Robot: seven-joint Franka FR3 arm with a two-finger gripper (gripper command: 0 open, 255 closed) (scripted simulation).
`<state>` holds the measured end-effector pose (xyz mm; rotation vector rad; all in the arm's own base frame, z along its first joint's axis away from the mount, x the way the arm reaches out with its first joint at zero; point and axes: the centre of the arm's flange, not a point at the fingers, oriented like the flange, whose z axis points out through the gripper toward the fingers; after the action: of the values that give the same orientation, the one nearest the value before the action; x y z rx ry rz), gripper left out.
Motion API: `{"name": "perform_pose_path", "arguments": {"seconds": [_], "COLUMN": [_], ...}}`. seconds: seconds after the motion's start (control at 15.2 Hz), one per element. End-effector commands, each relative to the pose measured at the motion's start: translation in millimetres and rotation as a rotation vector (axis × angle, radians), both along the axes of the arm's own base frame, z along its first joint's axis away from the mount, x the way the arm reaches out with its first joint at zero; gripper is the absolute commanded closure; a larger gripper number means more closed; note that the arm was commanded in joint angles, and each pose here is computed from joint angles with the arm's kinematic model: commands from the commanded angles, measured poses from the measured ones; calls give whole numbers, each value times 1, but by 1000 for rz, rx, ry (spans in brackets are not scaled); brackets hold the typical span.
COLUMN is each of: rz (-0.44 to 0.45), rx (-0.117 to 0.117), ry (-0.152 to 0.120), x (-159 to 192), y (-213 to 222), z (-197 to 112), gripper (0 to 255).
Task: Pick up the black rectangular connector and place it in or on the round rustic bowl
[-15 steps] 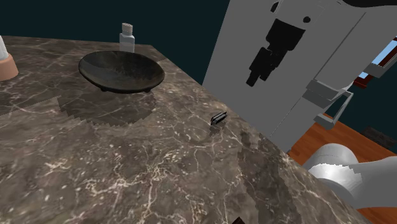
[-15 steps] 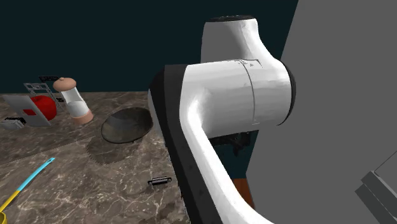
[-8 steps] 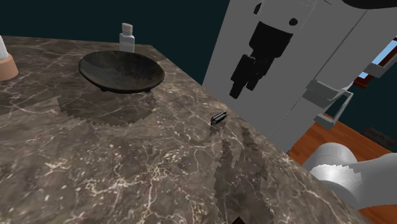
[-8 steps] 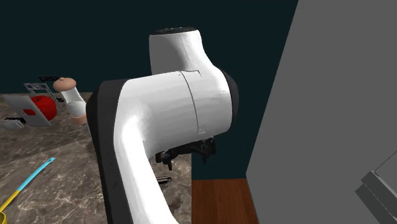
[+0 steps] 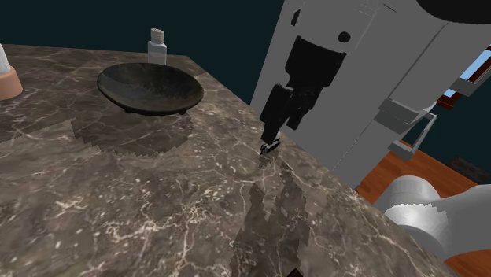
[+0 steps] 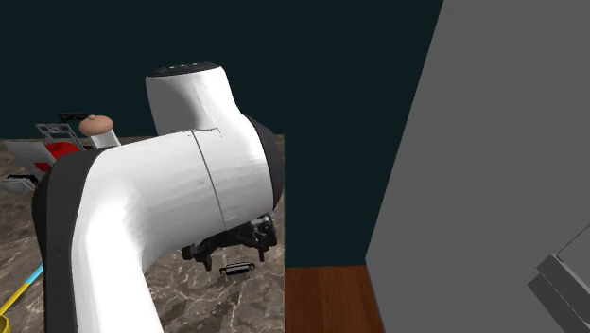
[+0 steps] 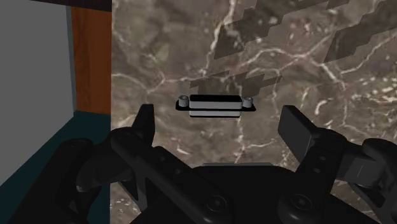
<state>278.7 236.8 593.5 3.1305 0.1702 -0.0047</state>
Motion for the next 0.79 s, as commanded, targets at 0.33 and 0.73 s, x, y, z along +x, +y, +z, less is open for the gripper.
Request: {"name": "perform_pose_path", "arguments": {"seconds": [0.33,0.73], "rz": [0,0], "rx": [1,1], "ry": [1,1], "x": [0,0], "y": [2,2], "z": [-34,-34], "gripper": [0,0]}}
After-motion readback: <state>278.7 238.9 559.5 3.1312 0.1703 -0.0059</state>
